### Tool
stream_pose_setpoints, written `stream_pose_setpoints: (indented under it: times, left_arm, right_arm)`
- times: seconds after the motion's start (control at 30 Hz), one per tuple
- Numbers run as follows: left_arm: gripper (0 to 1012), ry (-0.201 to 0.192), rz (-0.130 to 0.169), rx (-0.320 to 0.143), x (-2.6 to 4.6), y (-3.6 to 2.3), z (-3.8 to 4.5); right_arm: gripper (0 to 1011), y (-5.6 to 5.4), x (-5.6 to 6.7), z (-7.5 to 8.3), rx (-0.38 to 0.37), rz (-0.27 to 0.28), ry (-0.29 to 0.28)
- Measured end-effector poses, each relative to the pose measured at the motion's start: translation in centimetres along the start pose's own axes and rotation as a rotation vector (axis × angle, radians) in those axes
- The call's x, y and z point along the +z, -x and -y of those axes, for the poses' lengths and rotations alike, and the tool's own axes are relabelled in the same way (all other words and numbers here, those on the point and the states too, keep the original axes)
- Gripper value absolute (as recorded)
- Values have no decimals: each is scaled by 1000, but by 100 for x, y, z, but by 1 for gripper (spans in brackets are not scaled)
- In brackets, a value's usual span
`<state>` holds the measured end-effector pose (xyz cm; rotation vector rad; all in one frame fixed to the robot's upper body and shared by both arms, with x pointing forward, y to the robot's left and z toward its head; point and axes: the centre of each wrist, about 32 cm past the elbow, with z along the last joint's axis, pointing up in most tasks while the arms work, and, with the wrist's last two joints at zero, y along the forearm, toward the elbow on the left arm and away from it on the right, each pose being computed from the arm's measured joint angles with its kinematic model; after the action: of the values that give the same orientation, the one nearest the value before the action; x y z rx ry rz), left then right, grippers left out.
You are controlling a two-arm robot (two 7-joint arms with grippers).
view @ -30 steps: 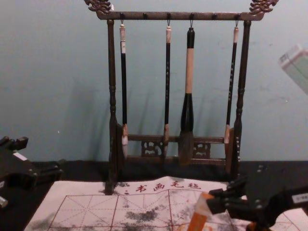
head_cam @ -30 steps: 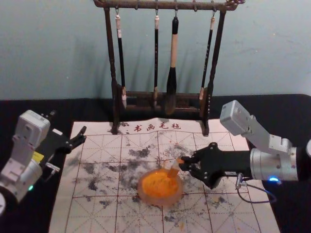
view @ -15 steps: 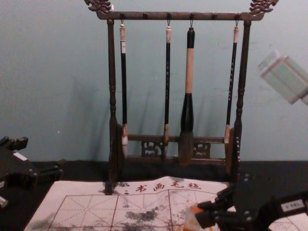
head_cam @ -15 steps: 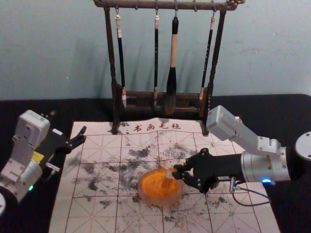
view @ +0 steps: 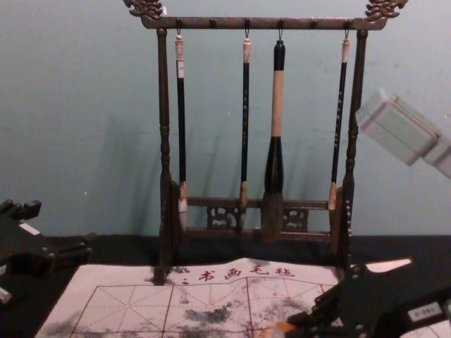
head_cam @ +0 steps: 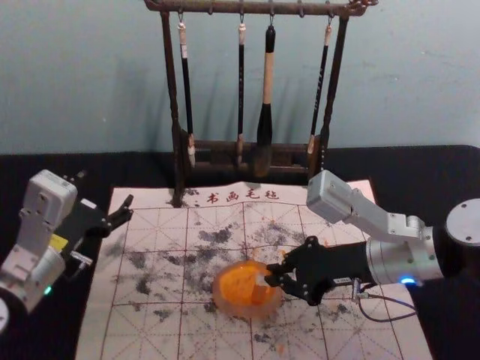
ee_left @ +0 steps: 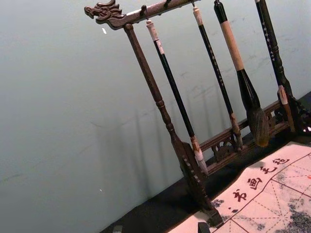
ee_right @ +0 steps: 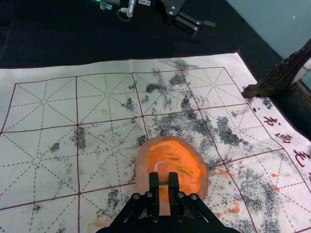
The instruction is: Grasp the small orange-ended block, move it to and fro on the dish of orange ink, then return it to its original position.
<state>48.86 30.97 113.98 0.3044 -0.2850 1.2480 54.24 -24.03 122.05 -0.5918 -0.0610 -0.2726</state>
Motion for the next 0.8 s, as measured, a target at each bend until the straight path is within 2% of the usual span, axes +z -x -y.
stream_pose_setpoints:
  times: [0.8]
  left_arm:
    - [1001,0,0,0,0,0,0]
  right_arm:
    - [80,-65,71,-110,19,14,12]
